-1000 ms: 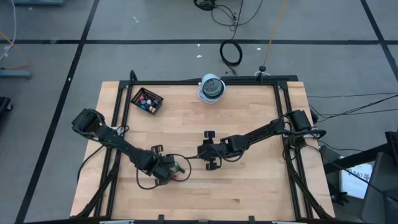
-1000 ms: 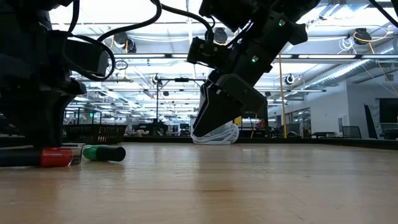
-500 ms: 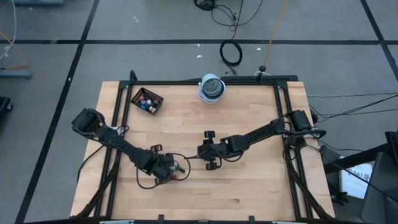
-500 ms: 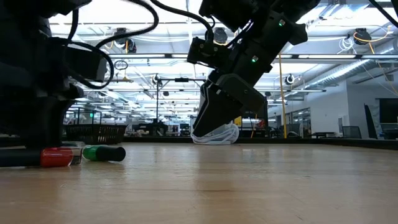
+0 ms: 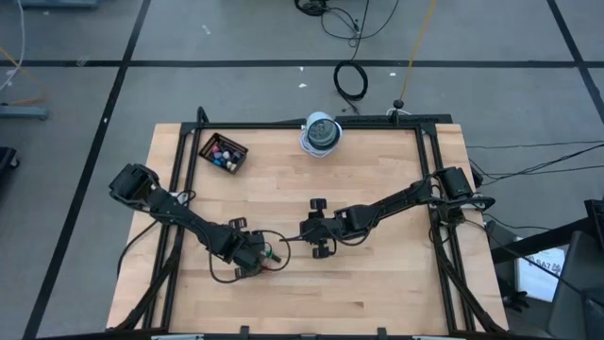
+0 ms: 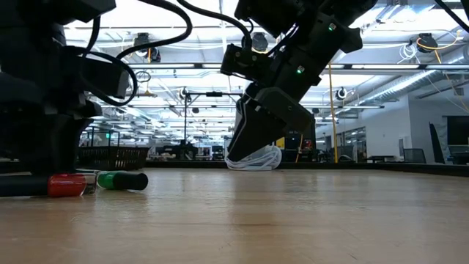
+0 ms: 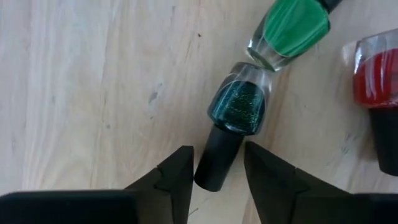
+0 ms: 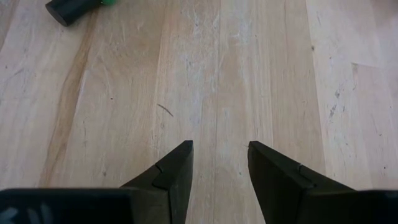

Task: Pick & Place Nail Polish
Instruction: Put the dark green nail polish bottle into the black basket

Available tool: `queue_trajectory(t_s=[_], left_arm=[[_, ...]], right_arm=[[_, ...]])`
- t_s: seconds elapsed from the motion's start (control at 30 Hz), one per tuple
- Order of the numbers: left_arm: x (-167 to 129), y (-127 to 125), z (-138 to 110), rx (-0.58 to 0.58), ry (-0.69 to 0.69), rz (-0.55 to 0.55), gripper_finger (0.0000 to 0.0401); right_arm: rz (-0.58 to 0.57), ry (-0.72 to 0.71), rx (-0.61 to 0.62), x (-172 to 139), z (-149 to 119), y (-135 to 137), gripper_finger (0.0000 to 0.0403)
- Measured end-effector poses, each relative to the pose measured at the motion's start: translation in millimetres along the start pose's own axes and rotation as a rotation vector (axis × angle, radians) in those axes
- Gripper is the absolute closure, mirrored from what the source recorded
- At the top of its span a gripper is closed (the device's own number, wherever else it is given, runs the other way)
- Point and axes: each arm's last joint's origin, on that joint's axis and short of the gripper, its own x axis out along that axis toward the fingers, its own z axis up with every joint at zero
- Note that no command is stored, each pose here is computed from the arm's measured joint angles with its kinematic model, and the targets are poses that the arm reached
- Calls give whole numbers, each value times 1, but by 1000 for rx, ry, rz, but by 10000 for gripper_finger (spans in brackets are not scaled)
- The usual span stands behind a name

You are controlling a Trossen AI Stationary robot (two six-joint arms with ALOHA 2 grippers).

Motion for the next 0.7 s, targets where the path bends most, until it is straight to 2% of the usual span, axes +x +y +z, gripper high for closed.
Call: queue_trajectory(t_s=[0.33,0.6,0.7], left_arm=[[1,0,6,65,-29,-43,306],[4,3,2,38,-8,-44,363],[8,5,-1,1,4,-41,364]], right_arm=[[0,4,-1,0,0,0,257],[1,4,-3,0,0,1,257],[2,4,-4,0,0,1,257]])
